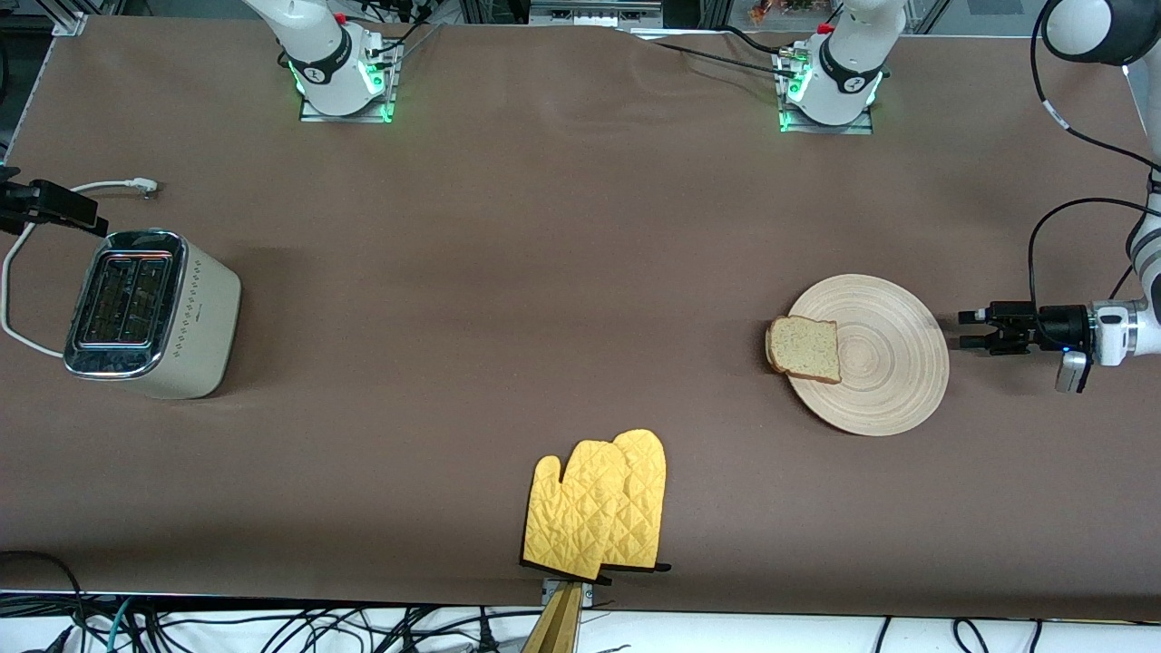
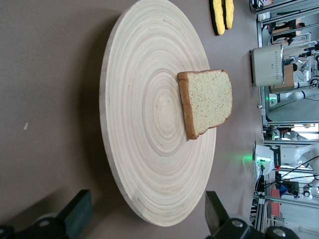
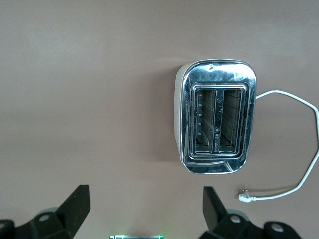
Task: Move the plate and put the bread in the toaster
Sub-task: 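Lower the left gripper beside the wooden plate's rim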
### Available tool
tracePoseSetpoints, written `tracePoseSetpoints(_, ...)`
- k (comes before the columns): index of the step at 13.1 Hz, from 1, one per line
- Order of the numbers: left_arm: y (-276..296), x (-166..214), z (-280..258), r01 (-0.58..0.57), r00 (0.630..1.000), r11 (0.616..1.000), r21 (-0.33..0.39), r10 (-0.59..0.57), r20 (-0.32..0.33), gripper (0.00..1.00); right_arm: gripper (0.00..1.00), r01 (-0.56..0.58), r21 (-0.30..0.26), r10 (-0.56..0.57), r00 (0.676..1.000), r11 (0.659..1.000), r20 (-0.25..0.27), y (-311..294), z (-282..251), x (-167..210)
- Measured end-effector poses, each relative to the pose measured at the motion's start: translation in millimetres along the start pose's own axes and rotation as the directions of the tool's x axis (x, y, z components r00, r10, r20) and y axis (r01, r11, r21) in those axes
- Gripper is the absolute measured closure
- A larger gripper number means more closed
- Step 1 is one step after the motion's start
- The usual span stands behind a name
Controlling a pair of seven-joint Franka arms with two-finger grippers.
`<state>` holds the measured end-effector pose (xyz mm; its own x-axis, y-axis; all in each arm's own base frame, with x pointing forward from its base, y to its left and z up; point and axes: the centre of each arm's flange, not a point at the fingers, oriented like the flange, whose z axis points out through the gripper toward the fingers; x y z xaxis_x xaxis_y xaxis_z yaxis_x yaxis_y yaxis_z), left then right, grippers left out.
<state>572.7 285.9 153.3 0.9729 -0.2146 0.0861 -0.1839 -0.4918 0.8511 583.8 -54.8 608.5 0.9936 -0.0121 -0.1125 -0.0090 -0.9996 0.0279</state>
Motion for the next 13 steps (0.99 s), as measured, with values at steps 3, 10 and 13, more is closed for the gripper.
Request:
tracePoseSetpoints(3, -10, 5, 4, -0.004, 1.000, 0.999, -0.036, 0.003, -0.019, 0.00, 0.00, -0.001, 0.000, 0.001, 1.000, 1.000, 0.000, 0, 0, 0)
tracePoseSetpoints(10, -21, 5, 18, 0.113, 0.992, 0.989, -0.093, -0.118, -0.040, 0.00, 0.00, -0.001, 0.000, 0.001, 1.000, 1.000, 0.000, 0, 0, 0)
tracePoseSetpoints(13, -27, 8, 34, 0.136, 0.988, 0.982, -0.134, -0.144, -0.050, 0.00, 0.00, -0.001, 0.000, 0.001, 1.000, 1.000, 0.000, 0, 0, 0)
